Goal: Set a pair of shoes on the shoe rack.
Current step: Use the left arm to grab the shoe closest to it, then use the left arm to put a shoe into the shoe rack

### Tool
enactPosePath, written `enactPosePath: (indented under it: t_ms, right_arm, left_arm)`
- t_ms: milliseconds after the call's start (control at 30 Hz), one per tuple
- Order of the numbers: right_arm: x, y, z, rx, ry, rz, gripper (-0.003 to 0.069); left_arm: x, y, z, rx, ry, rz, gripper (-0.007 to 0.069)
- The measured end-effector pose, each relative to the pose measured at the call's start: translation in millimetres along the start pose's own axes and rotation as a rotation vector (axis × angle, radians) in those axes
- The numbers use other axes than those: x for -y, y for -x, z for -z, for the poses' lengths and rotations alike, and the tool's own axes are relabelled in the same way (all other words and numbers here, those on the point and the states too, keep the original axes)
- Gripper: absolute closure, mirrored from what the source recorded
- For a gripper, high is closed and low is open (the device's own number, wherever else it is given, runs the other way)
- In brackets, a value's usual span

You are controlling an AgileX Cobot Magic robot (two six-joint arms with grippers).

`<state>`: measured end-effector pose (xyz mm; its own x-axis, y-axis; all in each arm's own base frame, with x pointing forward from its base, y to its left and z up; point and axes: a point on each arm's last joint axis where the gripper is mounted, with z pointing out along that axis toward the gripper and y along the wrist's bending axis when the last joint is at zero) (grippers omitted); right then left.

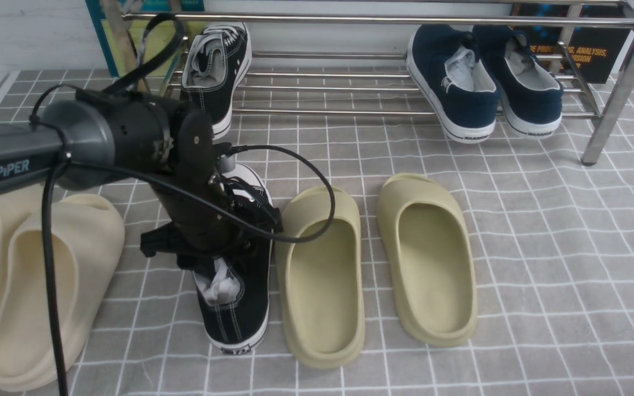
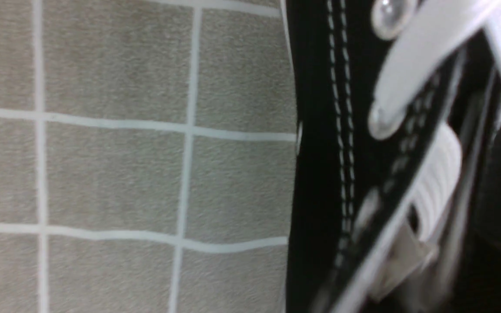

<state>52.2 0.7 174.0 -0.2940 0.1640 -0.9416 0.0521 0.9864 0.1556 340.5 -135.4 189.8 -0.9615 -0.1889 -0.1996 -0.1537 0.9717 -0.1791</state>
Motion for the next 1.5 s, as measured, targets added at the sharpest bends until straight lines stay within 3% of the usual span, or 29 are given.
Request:
enactPosePath:
  t_ms: [133, 600, 833, 1167, 1500]
  right_arm:
    - [0.0, 0.0, 0.0, 0.000, 0.000, 0.000, 0.0420]
    - [0.0, 0.0, 0.0, 0.000, 0.000, 0.000, 0.0420]
    - [0.0, 0.0, 0.0, 0.000, 0.000, 0.000, 0.0420]
    - [0.0, 0.0, 0.0, 0.000, 0.000, 0.000, 0.0420]
    - [0.0, 0.0, 0.0, 0.000, 0.000, 0.000, 0.0420]
  left_arm:
    - [2.8, 0.3, 3.5, 0.014, -0.020, -0.022, 0.0617]
    - [13.9, 15.9, 94.3, 0.142, -0.066, -0.148, 0.0613]
    - [35.3, 33.5, 122.7, 0.158, -0.157, -0.260, 0.0613]
    - [64.8, 82.7, 95.6, 0.097, -0.136, -0.331, 0.0613]
    - [90.1, 148.3, 75.2, 0.348, -0.166, -0.368, 0.0613]
